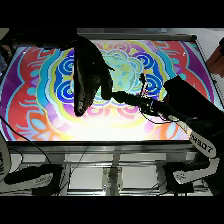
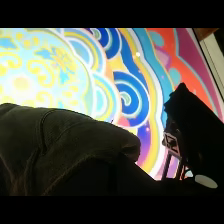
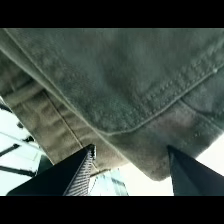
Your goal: Fold the clothes and pants, and hang the long-sleeved shirts on hangers.
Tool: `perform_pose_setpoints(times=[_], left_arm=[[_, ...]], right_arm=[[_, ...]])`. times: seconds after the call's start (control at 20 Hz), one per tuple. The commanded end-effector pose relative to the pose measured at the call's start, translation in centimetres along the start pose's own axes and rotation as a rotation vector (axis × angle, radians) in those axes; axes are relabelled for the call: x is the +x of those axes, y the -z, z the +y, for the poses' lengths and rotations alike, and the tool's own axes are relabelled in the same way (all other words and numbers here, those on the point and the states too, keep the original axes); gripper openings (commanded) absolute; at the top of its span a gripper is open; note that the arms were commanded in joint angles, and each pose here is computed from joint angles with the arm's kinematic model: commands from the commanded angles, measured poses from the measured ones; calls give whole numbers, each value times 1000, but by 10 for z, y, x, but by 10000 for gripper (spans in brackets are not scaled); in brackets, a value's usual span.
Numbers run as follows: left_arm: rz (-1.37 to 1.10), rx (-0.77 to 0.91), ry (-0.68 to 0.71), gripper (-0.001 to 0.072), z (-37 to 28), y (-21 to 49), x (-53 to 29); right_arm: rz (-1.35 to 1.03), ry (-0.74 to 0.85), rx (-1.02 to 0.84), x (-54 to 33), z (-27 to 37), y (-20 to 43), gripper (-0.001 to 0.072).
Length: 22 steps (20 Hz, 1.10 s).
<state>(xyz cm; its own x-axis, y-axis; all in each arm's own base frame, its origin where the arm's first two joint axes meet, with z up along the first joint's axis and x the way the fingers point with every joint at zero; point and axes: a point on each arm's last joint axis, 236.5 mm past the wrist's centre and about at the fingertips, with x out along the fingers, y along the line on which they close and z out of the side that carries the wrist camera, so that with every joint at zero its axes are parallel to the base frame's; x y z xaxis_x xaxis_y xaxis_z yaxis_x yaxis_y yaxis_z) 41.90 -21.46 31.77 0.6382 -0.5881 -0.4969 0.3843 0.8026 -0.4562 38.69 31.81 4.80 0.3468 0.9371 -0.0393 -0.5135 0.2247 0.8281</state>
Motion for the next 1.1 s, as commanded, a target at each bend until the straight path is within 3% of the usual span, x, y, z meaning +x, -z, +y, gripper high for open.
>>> perform_pose_setpoints(times=[0.0,0.15,0.25,0.35,0.7,1.05], left_arm=[[19,0,-4,18,1,4,0],[18,0,-5,18,2,4,0],[18,0,-5,18,2,4,0],[18,0,-5,18,2,4,0],[14,0,-4,18,1,3,-1],[13,11,-4,18,1,3,-1]], right_arm=[[55,17,16,1,-3,12,506],[120,33,22,-3,-8,26,505],[199,54,13,-6,-13,45,446],[212,68,26,-9,-18,53,446],[56,69,-5,-3,-18,19,447],[47,105,-11,-7,-28,15,447]])
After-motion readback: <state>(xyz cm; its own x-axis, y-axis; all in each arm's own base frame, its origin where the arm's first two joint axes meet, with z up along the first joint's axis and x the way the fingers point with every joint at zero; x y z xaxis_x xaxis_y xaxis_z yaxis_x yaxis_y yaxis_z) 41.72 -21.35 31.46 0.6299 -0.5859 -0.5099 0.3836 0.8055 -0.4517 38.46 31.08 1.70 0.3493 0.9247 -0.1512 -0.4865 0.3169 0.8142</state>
